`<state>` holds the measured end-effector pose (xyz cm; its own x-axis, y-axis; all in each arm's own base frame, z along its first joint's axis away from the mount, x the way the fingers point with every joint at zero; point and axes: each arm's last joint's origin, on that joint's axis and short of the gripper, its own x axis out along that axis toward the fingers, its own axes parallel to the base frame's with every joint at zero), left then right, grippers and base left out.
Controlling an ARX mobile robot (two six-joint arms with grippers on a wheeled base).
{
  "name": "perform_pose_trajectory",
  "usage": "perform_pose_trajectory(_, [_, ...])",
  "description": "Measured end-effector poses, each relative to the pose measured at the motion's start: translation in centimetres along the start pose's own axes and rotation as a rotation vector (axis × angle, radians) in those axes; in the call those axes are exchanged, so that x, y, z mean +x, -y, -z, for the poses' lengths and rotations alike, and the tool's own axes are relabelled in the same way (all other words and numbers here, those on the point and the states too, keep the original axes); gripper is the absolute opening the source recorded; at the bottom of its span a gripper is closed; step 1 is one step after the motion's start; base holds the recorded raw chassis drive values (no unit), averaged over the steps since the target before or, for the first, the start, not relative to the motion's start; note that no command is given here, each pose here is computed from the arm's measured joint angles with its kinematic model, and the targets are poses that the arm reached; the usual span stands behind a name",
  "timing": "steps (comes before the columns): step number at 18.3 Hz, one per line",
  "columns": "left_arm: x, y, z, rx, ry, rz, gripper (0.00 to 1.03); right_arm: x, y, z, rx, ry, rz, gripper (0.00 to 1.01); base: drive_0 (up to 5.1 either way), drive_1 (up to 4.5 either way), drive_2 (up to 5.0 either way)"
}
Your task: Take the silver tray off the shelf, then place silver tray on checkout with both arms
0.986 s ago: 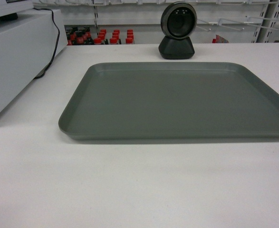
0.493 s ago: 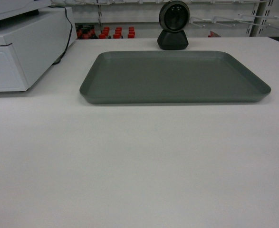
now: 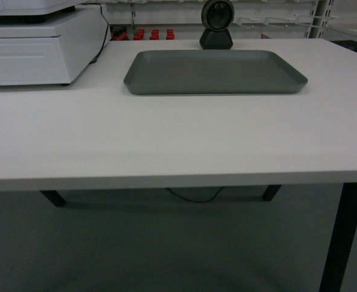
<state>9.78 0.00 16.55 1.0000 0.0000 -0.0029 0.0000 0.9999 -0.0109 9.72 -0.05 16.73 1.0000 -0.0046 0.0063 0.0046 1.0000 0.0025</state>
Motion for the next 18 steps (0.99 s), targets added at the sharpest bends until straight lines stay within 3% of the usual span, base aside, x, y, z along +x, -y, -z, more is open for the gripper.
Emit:
perform_pose_trajectory(12, [0.00, 0.00, -0.01, 0.000, 0.001, 0.000, 0.98, 0.00, 0.00, 0.01, 0.000, -0.001, 0.000, 0.98, 0.0, -4.14, 4.2])
perform_pose_trajectory(18, [0.00, 0.00, 0.02, 0.001, -0.002, 0.000, 0.98, 0.00, 0.00, 0.01, 0.000, -0.002, 0.000, 0.98, 0.0, 0.00, 0.0])
